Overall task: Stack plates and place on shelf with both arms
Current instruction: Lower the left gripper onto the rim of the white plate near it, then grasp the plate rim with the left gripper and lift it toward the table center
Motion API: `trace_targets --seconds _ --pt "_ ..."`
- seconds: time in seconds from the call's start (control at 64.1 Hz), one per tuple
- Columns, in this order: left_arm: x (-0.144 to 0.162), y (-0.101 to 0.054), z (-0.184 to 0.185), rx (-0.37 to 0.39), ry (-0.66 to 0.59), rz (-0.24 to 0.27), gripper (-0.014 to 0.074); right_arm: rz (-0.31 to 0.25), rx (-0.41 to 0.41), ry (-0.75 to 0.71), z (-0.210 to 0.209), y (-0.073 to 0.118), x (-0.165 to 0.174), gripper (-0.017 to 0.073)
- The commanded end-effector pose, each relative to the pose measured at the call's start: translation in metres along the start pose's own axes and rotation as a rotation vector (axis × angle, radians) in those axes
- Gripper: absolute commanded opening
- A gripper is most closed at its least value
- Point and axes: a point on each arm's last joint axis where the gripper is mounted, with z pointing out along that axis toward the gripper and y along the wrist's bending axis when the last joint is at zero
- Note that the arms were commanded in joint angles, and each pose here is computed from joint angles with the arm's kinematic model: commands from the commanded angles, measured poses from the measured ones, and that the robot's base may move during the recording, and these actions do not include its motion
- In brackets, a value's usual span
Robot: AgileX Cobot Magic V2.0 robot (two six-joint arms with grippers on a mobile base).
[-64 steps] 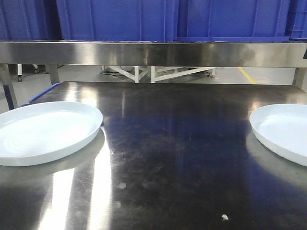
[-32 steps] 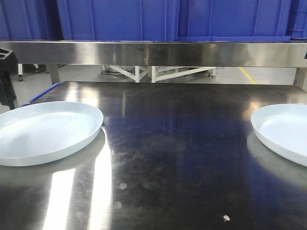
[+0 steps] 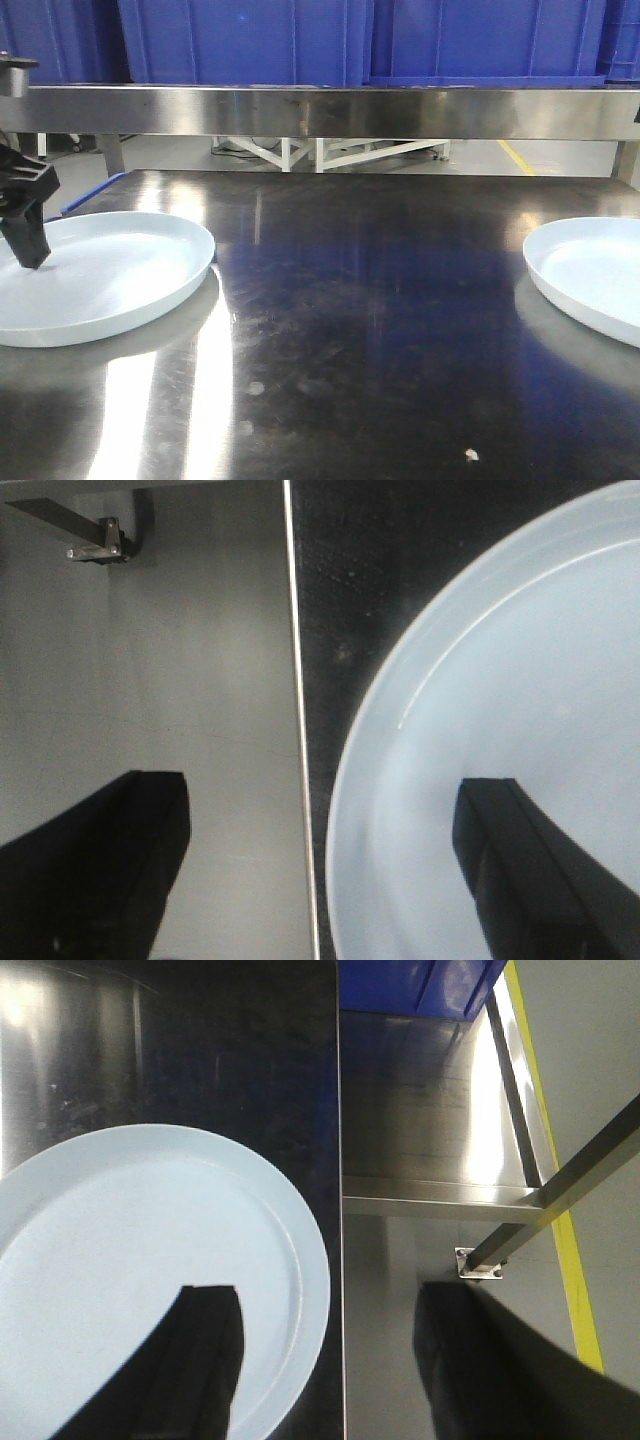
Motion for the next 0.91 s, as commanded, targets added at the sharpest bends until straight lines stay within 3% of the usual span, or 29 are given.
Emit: trace_targets --seconds 0.0,0.125,0.218,0.312,0.374,0.437,0.687,0.889 --pt "-0.012 -0.001 -0.016 0.003 -0.094 -0.009 0.0578 -0.016 -0.007 -0.109 -0.006 0.0 -0.018 0.0482" --pt "-0.012 -0.001 -0.013 0.004 -0.09 -0.009 0.0556 -0.014 -0.008 -0.109 -0.006 0.0 -0.018 0.0482" --pt "-0.012 -0.001 -0.01 0.004 -0.085 -0.008 0.0465 -0.013 -0.009 -0.109 -0.006 0.0 -0.018 0.0482" --pt "-0.012 -0.001 -0.01 0.004 -0.082 -0.008 0.0267 -0.013 -0.009 -0.109 -0.006 0.0 -0.018 0.0482" --pt "-0.011 -0.001 -0.01 0.004 -0.077 -0.008 0.0068 -0.013 -0.009 -0.109 -0.006 0.0 -0.018 0.0482" --pt "-0.011 -0.001 -0.01 0.003 -0.072 -0.008 0.0121 -0.013 -0.009 -0.109 -0.006 0.0 -0.018 0.0482" --pt "-0.03 -0.003 -0.04 0.051 -0.121 -0.064 0.01 -0.013 -0.009 -0.109 -0.006 0.0 -0.018 0.0482" --pt "-0.055 -0.021 -0.095 0.099 -0.289 -0.032 0.01 -0.013 -0.009 -0.112 -0.006 0.0 -0.018 0.0482"
